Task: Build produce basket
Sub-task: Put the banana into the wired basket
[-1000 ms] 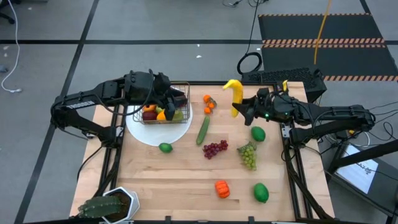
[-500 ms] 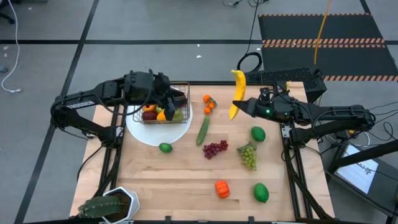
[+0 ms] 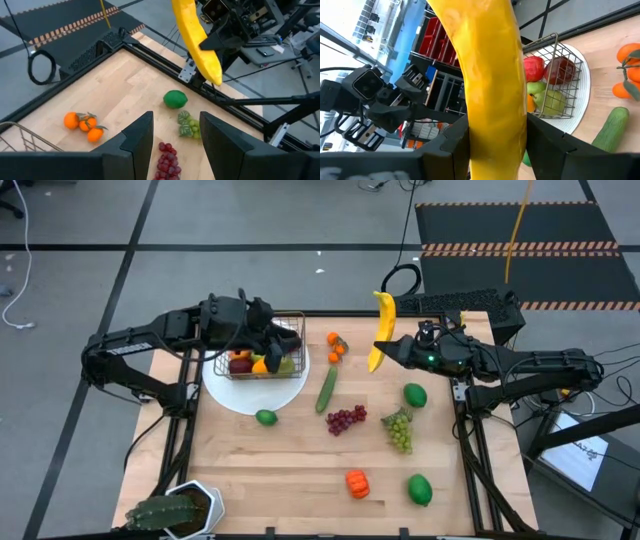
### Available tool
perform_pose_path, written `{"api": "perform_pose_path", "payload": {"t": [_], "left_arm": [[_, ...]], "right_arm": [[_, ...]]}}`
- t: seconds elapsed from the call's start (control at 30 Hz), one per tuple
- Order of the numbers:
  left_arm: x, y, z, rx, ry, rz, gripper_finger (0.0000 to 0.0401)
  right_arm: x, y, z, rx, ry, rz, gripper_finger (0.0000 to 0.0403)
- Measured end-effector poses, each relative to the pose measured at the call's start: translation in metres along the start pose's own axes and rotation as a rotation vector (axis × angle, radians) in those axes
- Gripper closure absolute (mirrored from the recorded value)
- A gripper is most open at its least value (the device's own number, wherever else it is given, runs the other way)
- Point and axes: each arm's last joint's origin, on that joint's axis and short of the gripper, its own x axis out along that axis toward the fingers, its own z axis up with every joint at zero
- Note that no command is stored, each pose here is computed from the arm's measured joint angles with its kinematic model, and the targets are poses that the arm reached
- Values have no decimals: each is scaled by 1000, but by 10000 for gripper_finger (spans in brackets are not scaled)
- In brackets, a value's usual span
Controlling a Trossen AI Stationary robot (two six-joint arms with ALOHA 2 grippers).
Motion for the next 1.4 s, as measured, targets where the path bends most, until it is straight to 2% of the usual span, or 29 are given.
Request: {"api": "perform_pose_path", "payload": {"t": [0.1,0.23,0.33,0.4,0.47,0.6,0.73,0.9,1.07,1.23,1.4], "left_arm": [[0,-1,1,-18,2,-31,218],[0,-3,8,-6,-47,-99,166],[-1,-6,14,89,-129,-107,130],[-2,-8,19,194,-203,-84,113],[-4,-12,24,246,-269,-87,103],[-1,-18,32,227,-362,-134,93],[15,-15,38,150,-358,-250,79],[40,-15,37,78,-326,-340,44],[66,-15,32,55,-308,-331,17],[89,-17,32,89,-358,-360,23],[107,-18,30,118,-383,-422,46]], "right_arm": [[0,0,0,-56,-1,3,250],[0,3,1,-159,-13,30,250],[2,8,1,-266,-35,70,250],[5,11,1,-344,-52,95,250],[8,13,0,-416,-67,113,250],[17,16,-3,-531,-94,141,250],[29,19,-8,-610,-124,169,250],[41,22,-14,-659,-107,247,250],[51,22,-21,-675,-62,298,250],[57,20,-26,-671,-5,329,250],[58,20,-27,-651,12,335,250]]}}
